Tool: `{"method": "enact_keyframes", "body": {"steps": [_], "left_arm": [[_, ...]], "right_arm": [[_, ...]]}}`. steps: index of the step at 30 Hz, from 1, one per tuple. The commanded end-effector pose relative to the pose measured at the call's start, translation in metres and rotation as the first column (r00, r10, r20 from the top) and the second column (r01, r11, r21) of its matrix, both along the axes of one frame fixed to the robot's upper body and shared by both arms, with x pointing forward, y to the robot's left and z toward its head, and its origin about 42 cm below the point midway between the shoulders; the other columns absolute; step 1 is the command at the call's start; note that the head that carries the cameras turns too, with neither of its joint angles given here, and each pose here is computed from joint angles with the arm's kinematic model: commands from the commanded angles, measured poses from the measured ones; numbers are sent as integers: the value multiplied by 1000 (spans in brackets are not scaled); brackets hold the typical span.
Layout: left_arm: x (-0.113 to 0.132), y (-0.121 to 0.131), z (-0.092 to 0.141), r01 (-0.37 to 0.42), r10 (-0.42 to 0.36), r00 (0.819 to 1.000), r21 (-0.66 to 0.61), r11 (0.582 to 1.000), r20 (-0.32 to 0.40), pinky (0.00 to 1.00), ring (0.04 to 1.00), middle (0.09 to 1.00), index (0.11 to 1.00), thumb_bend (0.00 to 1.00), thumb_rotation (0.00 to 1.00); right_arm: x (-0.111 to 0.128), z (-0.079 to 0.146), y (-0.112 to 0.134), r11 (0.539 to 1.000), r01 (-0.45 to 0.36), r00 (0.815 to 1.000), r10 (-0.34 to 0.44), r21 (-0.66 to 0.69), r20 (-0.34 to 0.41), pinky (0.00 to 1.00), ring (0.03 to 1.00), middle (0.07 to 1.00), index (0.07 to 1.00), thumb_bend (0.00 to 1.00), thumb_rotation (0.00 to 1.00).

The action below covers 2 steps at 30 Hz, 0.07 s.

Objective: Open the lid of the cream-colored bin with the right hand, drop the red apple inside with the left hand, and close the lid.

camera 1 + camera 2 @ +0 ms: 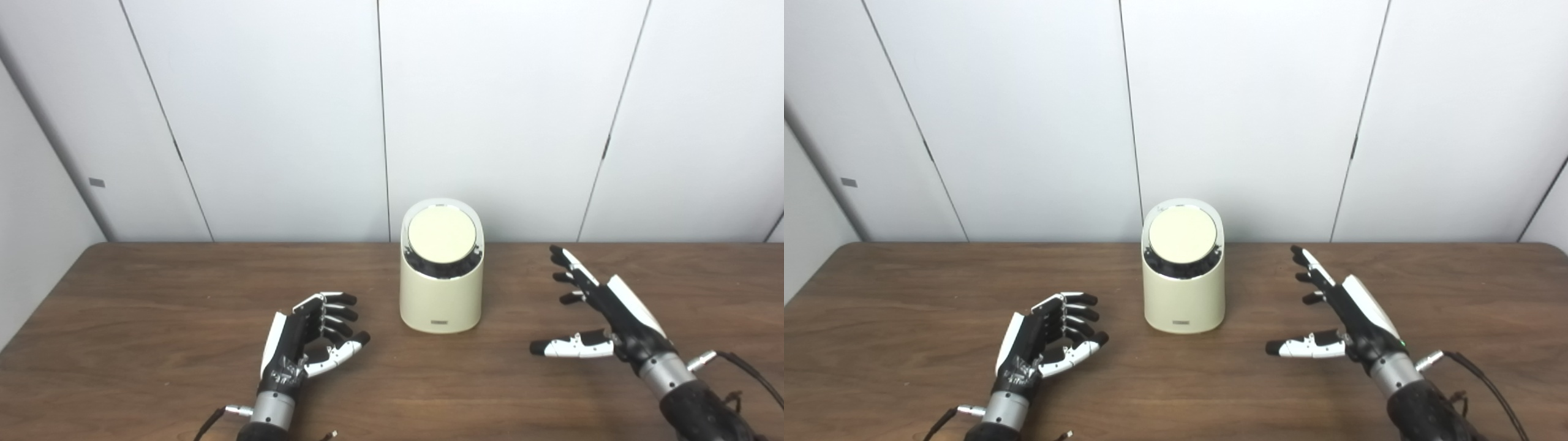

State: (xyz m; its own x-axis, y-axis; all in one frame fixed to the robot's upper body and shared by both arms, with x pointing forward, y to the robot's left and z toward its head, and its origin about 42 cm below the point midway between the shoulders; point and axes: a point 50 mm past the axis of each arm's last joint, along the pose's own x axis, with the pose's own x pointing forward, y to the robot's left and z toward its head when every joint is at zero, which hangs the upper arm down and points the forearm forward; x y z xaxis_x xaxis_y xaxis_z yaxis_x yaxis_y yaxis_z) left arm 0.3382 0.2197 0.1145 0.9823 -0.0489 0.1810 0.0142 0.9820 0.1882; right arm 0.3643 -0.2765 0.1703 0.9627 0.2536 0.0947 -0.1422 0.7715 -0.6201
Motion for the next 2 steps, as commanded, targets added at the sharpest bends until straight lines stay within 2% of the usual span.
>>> {"method": "enact_keyframes", "body": {"steps": [1,2], "left_arm": [[-12,4,-18,0,0,999,-10,1000,-36,410,500,589,655,623,0],[-12,4,-17,2,-3,999,-11,1000,-34,415,503,590,655,623,0]], "right_arm": [[2,11,5,998,-40,994,35,46,102,708,859,941,980,784,214],[0,7,6,997,-41,994,35,65,101,695,853,937,975,784,216]]}}
